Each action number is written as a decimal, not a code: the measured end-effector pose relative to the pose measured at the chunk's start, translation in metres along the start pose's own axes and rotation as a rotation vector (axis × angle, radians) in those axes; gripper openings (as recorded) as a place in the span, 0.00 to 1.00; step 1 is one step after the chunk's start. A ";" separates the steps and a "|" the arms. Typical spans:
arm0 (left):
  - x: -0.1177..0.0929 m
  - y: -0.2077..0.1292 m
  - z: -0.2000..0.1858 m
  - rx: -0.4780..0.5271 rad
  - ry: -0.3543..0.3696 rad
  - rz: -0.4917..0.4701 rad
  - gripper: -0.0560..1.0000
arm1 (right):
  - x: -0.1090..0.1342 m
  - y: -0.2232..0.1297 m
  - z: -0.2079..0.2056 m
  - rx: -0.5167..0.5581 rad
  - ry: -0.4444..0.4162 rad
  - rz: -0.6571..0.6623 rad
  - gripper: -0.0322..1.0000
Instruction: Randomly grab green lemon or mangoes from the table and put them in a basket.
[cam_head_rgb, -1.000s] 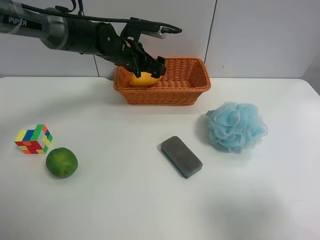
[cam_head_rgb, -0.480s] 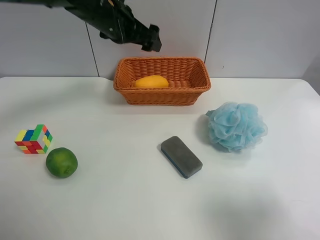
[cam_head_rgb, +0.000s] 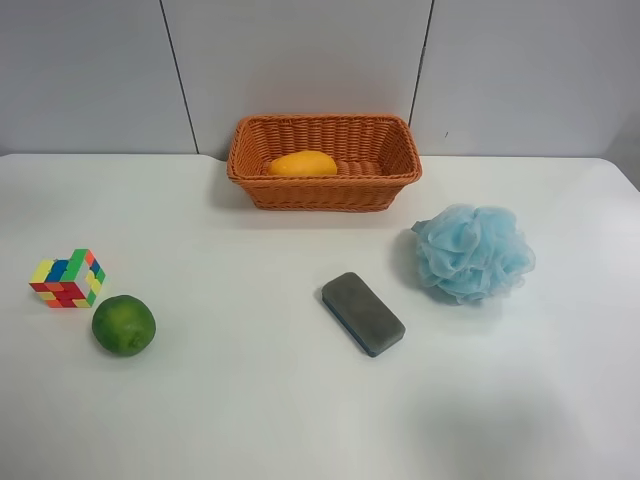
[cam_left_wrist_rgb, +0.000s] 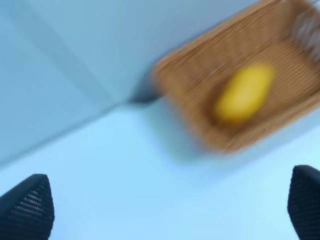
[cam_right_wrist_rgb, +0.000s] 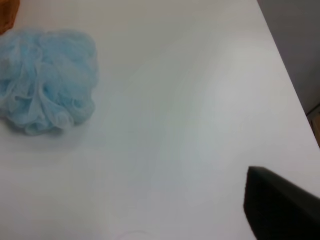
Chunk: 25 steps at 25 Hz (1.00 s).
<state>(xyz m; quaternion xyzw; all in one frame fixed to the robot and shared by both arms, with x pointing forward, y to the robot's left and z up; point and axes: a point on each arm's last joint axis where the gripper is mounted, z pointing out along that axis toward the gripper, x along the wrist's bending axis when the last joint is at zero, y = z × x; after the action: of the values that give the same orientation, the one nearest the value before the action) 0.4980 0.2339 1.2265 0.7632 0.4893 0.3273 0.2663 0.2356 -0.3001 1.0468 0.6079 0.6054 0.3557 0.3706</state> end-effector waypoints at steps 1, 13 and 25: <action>0.009 -0.009 -0.015 0.037 0.035 -0.020 0.92 | 0.000 0.000 0.000 0.000 0.000 0.000 0.98; 0.017 -0.136 -0.158 -0.108 0.266 -0.264 0.91 | 0.000 0.000 0.000 0.000 0.000 0.000 0.98; -0.048 -0.295 -0.150 -0.258 0.300 -0.546 0.91 | 0.000 0.000 0.000 0.000 0.000 0.000 0.98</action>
<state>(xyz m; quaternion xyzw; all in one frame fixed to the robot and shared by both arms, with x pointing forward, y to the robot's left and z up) 0.2002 0.3142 1.0969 0.5071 0.6640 0.4118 0.3638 0.2356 -0.3001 1.0468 0.6079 0.6054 0.3557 0.3706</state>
